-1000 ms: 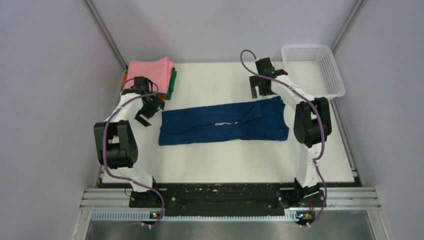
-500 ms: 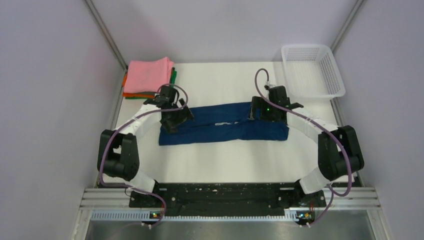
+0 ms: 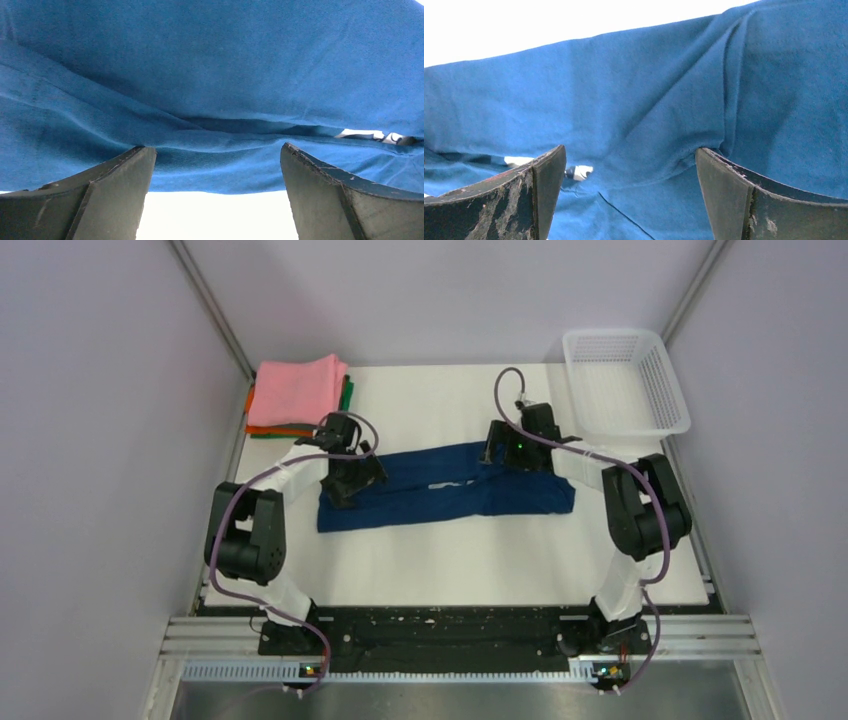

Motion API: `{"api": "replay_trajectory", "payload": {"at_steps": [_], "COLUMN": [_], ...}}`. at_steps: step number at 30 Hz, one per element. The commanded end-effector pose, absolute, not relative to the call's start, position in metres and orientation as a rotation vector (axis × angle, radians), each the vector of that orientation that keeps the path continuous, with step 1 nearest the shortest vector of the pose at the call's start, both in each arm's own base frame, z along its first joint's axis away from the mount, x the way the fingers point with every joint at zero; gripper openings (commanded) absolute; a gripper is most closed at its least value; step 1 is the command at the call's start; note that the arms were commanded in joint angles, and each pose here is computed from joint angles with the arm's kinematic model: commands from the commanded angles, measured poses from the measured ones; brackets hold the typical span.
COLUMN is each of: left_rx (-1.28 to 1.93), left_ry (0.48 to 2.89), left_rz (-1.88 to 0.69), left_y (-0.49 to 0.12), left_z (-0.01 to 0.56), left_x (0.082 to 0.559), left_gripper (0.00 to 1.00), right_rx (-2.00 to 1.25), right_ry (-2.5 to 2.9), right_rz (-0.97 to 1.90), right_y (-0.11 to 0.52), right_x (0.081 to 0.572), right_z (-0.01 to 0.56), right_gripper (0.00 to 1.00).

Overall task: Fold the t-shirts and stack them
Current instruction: Fold the other side of the tshirt into a rectangle

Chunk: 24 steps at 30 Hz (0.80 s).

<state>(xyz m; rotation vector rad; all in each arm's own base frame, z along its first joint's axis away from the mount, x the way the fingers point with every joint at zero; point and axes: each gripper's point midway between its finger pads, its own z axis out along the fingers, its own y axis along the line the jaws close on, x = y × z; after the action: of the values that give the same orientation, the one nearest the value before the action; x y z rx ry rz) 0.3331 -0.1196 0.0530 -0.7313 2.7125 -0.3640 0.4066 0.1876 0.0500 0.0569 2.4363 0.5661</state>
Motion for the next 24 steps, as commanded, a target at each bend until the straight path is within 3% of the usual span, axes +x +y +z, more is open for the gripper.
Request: {"api": "replay_trajectory", "payload": {"at_steps": [1,11,18,24], "left_rx": [-0.72,-0.734,-0.721,-0.665], "left_ry": [2.641,2.648,2.645,2.651], "left_rz": [-0.317,-0.3,-0.318,-0.453], "left_y": [-0.108,-0.105,-0.105,-0.121], "left_z": [0.077,0.082,0.076,0.054], "left_x": [0.341,0.332,0.323,0.323], "left_gripper": [0.99,0.99,0.99,0.99], "right_rx": [0.033,-0.043,0.149,0.209], "right_ry": [2.299,2.189,2.269,2.333], "right_rz": [0.66,0.75,0.454,0.404], "right_y": [0.22,0.27,0.192,0.16], "right_x": [0.439,0.469,0.44,0.414], "right_z": [0.082,0.128,0.1,0.07], "right_gripper": [0.99,0.99,0.99,0.99]}}
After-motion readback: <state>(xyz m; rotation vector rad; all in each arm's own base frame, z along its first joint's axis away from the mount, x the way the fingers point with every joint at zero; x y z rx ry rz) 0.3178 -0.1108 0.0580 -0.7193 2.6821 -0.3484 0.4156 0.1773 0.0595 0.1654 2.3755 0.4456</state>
